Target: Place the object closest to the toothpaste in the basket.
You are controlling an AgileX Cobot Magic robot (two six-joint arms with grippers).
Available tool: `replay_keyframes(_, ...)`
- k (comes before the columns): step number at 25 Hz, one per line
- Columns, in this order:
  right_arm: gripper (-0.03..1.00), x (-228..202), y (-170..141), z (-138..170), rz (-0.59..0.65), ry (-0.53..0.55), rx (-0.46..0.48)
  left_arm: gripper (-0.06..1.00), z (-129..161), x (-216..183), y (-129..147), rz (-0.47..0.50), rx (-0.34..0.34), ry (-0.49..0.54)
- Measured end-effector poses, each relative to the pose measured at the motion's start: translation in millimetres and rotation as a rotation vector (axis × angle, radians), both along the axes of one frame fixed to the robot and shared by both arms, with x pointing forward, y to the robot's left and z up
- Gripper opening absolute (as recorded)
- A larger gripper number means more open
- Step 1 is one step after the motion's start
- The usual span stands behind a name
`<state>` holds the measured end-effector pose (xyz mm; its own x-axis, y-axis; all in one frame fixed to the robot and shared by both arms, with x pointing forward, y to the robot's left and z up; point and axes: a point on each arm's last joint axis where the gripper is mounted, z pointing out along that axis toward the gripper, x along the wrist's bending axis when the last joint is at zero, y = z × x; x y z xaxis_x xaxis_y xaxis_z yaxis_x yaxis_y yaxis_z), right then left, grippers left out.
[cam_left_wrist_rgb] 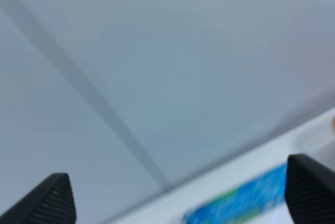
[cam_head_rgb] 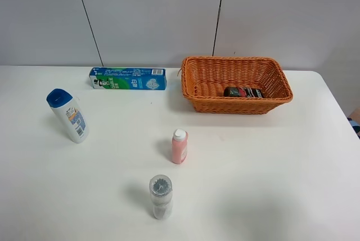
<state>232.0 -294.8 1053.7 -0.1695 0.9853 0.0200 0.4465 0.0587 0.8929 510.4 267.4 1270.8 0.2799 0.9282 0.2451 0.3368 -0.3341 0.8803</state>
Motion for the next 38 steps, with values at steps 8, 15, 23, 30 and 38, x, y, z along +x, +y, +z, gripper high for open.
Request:
replay_keyframes(8,0.99,0,0,0,0.000,0.000,0.000,0.80,-46,-97,39,0.167,-0.042,0.051)
replay_keyframes(15,0.99,0,0,0,0.000,0.000,0.000,0.80,-136,-186,26,0.150,-0.138,0.093)
replay_keyframes(23,0.99,0,0,0,0.000,0.000,0.000,0.80,-196,-266,13,0.093,-0.196,-0.058)
replay_keyframes(30,0.99,0,0,0,0.000,0.000,0.000,0.80,-204,-277,12,0.091,-0.188,-0.045)
replay_keyframes(38,0.99,0,0,0,0.000,0.000,0.000,0.80,-216,-278,26,0.291,-0.239,0.056)
